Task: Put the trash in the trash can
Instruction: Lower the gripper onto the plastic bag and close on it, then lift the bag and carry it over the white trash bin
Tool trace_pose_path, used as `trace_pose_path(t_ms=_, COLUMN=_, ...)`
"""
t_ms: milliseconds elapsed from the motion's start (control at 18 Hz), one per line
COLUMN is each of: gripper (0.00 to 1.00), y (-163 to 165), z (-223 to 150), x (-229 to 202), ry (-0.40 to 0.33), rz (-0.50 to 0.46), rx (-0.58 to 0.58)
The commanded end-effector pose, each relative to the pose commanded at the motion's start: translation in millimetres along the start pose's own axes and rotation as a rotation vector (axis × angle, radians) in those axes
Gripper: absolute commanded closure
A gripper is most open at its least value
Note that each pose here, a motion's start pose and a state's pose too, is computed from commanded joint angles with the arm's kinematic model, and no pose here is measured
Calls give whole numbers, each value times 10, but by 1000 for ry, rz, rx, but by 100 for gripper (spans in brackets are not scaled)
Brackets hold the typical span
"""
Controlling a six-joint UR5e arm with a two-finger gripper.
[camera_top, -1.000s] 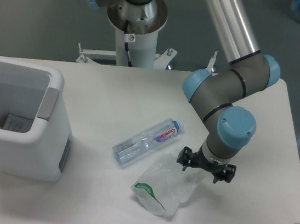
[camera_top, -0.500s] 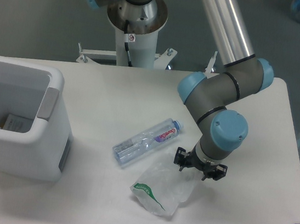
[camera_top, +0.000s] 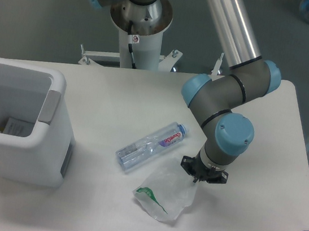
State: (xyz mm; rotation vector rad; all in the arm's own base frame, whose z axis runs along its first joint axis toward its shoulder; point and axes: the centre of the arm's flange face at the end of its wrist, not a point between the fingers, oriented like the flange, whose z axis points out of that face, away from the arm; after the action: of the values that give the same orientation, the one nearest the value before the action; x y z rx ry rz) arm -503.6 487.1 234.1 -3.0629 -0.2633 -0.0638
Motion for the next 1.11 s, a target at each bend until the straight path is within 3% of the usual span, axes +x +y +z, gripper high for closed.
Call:
trace_pose_path(t_ms=167, gripper=100, y=-41, z=-202, x=-89, ry=-25, rz=-6, rx=33)
trace_pose_path(t_ms=500, gripper=100, y=-115, z=-1142, x=-37, ry=-18, rz=-24, rx=254)
trace_pose_path(t_ms=1111, gripper=100, y=-201, z=-2361, x=608, ry=5, rz=-75, rx=486)
